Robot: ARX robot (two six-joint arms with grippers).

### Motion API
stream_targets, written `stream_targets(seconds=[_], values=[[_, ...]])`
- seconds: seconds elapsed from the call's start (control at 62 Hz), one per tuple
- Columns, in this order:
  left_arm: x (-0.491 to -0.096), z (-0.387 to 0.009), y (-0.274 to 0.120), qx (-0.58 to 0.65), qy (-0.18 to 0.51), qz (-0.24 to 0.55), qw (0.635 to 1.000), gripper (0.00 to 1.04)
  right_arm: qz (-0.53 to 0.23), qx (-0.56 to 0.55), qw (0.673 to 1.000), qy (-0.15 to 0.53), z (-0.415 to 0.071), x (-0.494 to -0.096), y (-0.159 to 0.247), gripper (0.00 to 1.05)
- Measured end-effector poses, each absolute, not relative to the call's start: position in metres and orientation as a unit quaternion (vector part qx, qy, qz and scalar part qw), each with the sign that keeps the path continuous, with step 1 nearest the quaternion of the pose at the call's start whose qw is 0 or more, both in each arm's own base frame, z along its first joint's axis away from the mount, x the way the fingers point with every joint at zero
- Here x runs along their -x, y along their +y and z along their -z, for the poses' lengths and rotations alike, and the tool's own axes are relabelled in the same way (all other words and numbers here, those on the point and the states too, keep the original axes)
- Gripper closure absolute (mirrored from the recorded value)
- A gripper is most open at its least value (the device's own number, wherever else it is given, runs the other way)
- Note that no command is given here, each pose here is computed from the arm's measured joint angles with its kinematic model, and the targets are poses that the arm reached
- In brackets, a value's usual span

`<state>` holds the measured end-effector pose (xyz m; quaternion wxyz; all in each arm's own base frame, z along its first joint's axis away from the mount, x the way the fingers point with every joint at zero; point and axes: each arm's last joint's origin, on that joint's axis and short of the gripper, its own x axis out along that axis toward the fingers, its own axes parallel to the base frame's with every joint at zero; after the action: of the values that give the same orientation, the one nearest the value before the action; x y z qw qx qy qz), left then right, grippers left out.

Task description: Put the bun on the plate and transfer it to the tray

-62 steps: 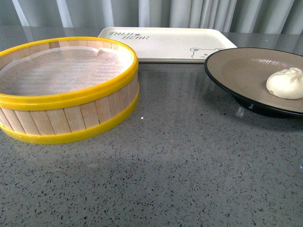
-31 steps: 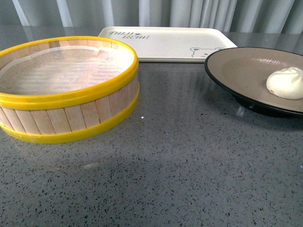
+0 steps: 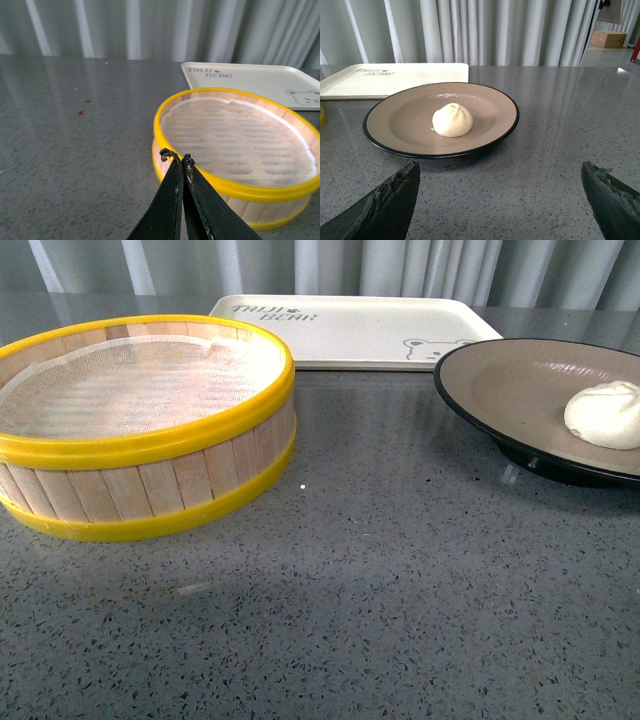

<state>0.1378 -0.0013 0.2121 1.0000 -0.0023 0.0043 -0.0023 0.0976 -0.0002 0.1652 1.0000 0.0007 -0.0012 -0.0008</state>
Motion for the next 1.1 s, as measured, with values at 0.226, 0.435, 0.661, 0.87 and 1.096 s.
stream_targets(seconds=[0.226, 0.435, 0.661, 0.87, 1.096], values=[[-0.128, -0.197, 0.0, 0.002, 0.0, -0.001, 1.0, 1.01, 0.001, -0.001, 1.0, -0.001, -0.165, -0.098, 0.0, 0.09], [-0.121, -0.185, 0.0, 0.002, 0.001, -0.001, 1.0, 1.01, 0.001, -0.001, 1.0, -0.001, -0.165, -0.098, 0.0, 0.09], [-0.115, -0.179, 0.0, 0.002, 0.001, -0.001, 1.0, 1.01, 0.001, -0.001, 1.0, -0.001, -0.165, -0.098, 0.0, 0.09], [-0.111, -0.175, 0.0, 0.002, -0.011, -0.001, 1.0, 1.01, 0.001, -0.001, 1.0, -0.001, -0.165, -0.098, 0.0, 0.09], [-0.104, -0.173, 0.0, 0.002, -0.006, -0.001, 1.0, 1.01, 0.001, -0.001, 1.0, -0.001, -0.165, -0.098, 0.0, 0.09]])
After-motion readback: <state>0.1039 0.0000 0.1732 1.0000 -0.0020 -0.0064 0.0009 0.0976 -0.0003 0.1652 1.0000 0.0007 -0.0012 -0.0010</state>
